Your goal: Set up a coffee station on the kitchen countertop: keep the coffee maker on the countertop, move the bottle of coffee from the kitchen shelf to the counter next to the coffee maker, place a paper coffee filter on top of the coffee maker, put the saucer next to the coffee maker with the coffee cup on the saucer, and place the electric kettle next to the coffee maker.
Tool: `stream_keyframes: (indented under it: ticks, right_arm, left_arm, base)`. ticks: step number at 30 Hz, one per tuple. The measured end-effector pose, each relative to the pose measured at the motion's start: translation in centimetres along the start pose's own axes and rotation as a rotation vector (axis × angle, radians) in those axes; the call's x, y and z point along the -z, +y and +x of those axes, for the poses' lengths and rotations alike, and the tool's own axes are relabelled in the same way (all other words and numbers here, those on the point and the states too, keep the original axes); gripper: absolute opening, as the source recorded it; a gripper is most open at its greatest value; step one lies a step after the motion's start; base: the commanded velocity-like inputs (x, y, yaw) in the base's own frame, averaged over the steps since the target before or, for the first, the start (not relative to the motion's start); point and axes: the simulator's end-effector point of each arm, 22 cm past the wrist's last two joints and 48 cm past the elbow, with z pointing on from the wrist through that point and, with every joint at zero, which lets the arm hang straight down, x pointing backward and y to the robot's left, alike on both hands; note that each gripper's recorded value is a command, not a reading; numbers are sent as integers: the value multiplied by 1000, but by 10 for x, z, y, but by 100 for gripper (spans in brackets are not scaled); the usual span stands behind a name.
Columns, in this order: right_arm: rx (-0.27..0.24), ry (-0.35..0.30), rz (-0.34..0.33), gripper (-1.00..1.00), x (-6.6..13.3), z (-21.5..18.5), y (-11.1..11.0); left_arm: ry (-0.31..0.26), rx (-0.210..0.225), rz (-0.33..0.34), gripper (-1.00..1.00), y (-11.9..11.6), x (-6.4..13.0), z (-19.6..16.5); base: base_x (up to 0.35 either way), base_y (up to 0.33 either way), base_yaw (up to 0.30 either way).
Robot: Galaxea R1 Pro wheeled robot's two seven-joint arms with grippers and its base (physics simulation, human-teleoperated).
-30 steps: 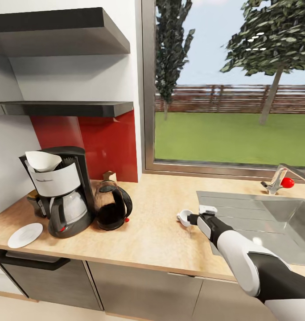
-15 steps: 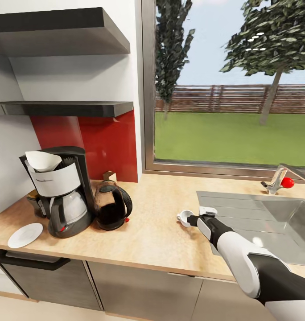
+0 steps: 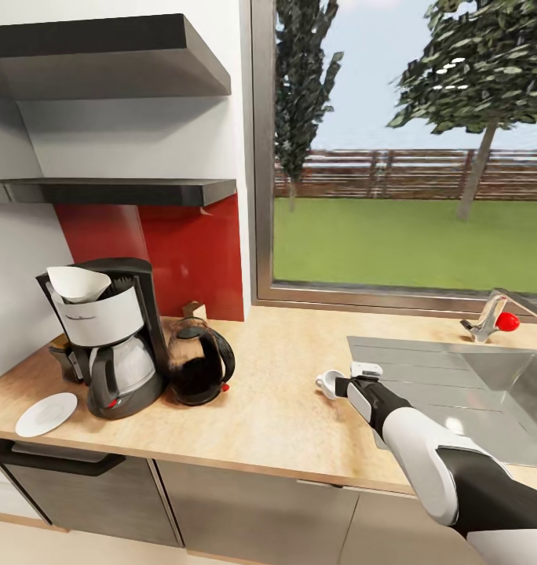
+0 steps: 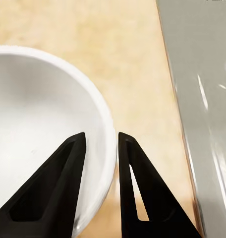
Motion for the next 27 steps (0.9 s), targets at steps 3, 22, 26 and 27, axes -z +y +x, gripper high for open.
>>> stream_keyframes:
  ticks: [3, 22, 26, 27]
  right_arm:
    - [0, 0, 0, -100, 0, 0, 0]
    - [-4, 2, -3, -100, 0, 0, 1]
    - [-30, -36, -11, -100, 4, -19, 4]
    - [-34, -64, -11, -100, 7, -33, 4]
  left_arm:
    - [0, 0, 0, 100, 0, 0, 0]
    - [-2, -6, 3, 100, -2, 0, -1]
    - [-5, -13, 7, 100, -5, 0, -2]
    - [-6, -13, 7, 100, -5, 0, -2]
  base:
    - [0, 0, 0]
    - [0, 0, 0]
    - [0, 0, 0]
    - [0, 0, 0]
